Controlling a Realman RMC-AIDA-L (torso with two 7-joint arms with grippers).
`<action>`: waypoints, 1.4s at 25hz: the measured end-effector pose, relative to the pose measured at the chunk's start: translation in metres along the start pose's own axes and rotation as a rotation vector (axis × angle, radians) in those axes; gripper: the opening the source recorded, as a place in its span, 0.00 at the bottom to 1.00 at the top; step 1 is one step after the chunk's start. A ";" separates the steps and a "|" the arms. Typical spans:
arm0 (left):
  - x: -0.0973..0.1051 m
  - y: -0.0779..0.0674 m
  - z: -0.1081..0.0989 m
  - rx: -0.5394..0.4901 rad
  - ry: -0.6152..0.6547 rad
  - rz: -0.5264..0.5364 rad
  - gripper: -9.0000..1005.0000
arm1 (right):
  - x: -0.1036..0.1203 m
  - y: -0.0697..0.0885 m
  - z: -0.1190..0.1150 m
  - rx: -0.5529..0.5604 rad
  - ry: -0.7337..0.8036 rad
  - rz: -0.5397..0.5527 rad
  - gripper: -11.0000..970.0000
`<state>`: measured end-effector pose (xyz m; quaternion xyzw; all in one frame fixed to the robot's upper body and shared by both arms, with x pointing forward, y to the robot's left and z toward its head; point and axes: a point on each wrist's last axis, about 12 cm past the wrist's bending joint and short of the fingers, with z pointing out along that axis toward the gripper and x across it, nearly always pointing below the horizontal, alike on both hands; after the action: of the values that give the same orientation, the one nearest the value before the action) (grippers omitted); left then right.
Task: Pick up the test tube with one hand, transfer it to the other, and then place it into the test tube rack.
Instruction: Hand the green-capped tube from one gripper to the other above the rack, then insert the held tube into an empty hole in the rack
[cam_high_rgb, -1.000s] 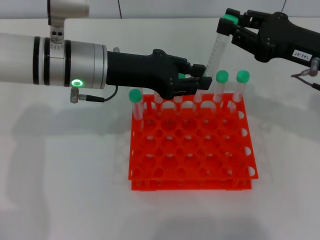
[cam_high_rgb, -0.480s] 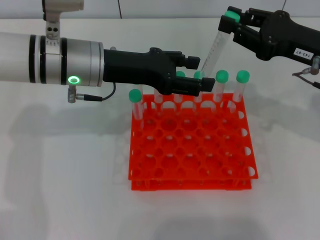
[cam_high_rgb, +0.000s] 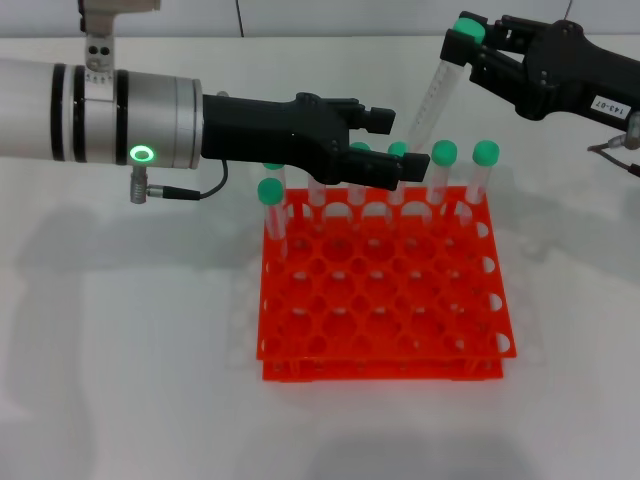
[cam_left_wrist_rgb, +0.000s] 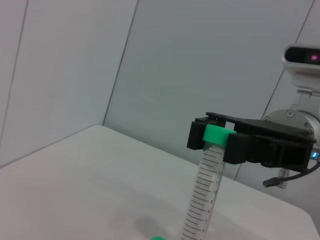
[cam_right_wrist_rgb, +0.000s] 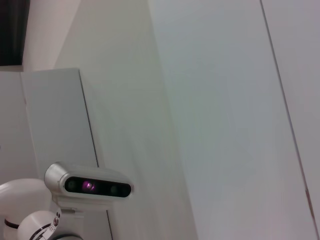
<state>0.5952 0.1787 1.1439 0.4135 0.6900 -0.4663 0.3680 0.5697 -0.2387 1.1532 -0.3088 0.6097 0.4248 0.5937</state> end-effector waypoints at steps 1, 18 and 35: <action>0.000 0.000 -0.001 -0.001 0.000 -0.003 0.89 | 0.000 0.000 0.000 0.000 0.000 0.000 0.28; -0.002 -0.027 -0.061 -0.042 0.062 -0.084 0.88 | 0.003 0.004 -0.005 -0.011 -0.004 0.009 0.28; 0.036 -0.054 -0.137 -0.209 0.170 -0.218 0.88 | 0.012 0.011 -0.007 -0.039 0.001 0.035 0.28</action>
<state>0.5154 0.3049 1.1707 0.3338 0.8041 -0.3926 0.2966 0.5552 -0.2384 1.1422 -0.3099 0.6069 0.4468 0.5796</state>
